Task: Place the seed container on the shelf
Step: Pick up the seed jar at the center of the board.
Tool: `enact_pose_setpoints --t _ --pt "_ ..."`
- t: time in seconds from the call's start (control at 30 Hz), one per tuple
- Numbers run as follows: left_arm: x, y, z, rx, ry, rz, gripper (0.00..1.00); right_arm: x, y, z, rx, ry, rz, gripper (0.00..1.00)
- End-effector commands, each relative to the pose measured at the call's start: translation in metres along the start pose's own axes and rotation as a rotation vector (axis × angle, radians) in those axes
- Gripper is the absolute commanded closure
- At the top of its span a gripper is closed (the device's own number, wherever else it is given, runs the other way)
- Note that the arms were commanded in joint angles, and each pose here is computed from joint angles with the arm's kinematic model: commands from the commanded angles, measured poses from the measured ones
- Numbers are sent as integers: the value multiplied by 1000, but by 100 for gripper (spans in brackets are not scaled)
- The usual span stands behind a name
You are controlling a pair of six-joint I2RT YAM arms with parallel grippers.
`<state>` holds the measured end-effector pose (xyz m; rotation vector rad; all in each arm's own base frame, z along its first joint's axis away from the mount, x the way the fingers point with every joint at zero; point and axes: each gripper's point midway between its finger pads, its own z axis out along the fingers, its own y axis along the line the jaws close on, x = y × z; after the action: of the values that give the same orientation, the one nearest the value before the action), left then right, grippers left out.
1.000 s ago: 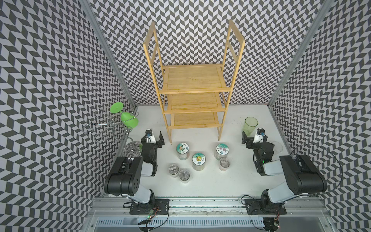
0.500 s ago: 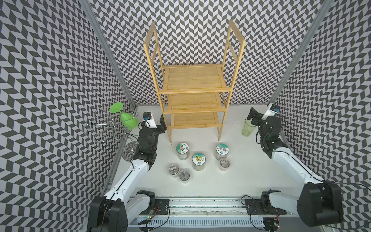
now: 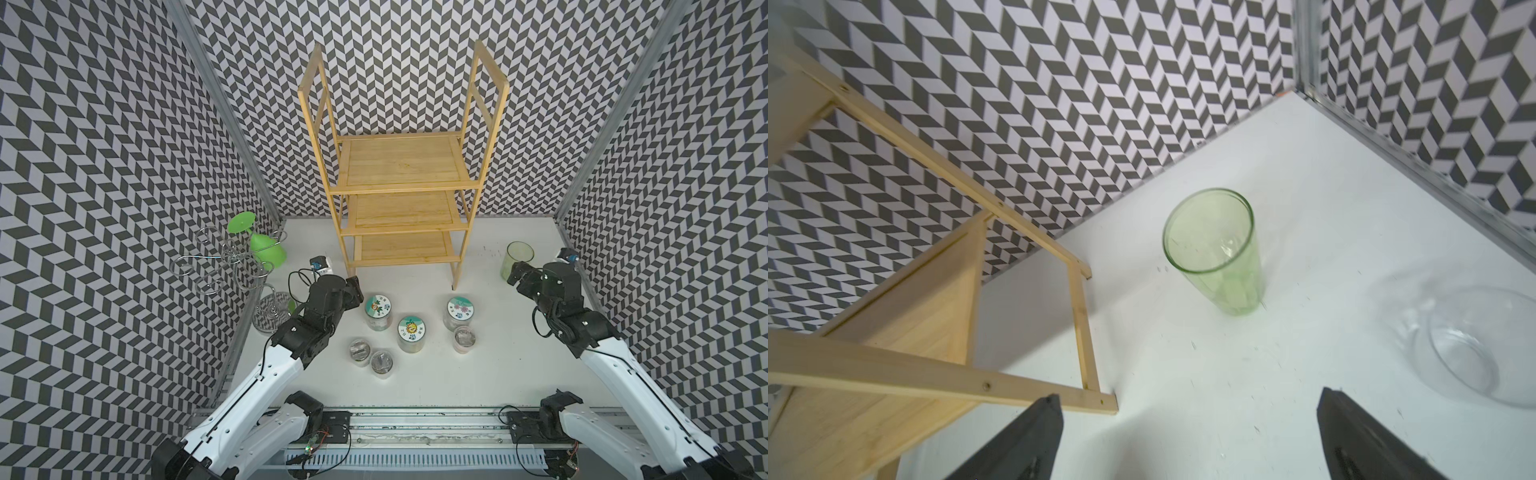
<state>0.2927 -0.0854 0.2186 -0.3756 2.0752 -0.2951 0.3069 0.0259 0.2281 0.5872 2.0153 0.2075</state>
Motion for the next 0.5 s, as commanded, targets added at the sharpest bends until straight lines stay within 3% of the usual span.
enact_pose_setpoints --t 0.0,0.27,0.47 --pt "20 19 -17 -76 91 -57 30 32 -17 -13 45 121 50 0" --pt "31 14 -39 -42 193 -42 30 101 0 -50 38 411 12 0" --pt "45 12 -44 -17 265 -15 29 145 17 -75 30 563 -44 1"
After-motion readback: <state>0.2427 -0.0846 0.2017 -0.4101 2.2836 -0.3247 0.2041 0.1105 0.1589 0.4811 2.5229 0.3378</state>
